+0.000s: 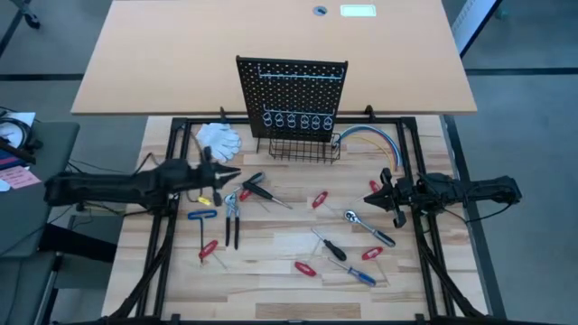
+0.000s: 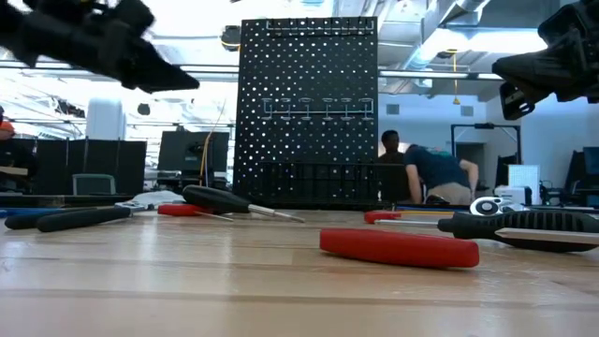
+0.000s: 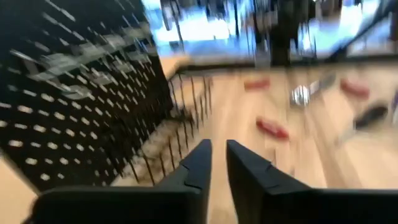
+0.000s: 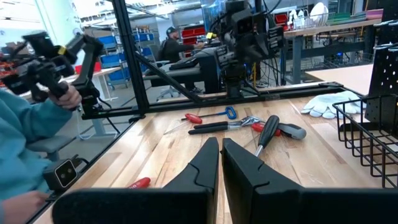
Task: Hang tools onto peg board
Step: Hang the black screwdriver on the pegboard
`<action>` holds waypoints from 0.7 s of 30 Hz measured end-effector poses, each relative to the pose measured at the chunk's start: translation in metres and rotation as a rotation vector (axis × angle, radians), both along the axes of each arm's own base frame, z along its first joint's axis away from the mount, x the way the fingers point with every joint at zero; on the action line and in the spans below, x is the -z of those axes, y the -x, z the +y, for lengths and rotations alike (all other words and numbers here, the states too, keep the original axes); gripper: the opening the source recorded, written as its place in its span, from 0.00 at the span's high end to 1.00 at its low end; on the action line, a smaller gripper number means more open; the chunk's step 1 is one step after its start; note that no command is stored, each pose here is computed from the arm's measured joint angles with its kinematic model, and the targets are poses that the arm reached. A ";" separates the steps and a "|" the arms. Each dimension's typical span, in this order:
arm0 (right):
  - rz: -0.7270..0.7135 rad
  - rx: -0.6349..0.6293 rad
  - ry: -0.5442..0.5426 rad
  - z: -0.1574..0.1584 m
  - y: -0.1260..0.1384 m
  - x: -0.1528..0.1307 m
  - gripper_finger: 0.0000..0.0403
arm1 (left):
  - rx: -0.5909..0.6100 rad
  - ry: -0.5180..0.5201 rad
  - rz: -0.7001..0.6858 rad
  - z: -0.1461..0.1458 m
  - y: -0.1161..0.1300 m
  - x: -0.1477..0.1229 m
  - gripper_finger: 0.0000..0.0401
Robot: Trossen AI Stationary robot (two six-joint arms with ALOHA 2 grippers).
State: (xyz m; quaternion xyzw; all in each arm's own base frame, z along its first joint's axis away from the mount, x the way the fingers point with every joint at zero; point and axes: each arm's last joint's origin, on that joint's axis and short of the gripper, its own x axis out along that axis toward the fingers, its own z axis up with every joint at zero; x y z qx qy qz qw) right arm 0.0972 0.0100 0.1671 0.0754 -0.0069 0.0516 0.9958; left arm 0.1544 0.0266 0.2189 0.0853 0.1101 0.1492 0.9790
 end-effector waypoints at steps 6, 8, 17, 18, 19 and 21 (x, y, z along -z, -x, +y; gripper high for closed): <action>0.000 0.000 0.000 0.000 0.000 0.000 0.93 | 0.044 0.021 0.322 -0.002 -0.039 0.007 0.63; 0.000 0.000 0.000 0.000 0.000 0.000 0.93 | 0.076 -0.006 0.424 -0.004 -0.052 0.011 0.57; 0.000 0.000 0.000 0.000 0.000 0.000 0.93 | 0.157 -0.112 0.816 -0.005 -0.099 0.026 0.41; 0.000 0.000 0.000 0.000 0.000 0.000 0.93 | 0.164 -0.122 0.840 -0.004 -0.104 0.028 0.41; 0.000 0.000 0.000 0.000 0.000 0.000 0.93 | 0.172 -0.131 0.862 -0.003 -0.107 0.031 0.40; 0.000 0.000 0.000 0.000 0.000 0.000 0.93 | 0.192 -0.155 0.909 0.000 -0.113 0.040 0.40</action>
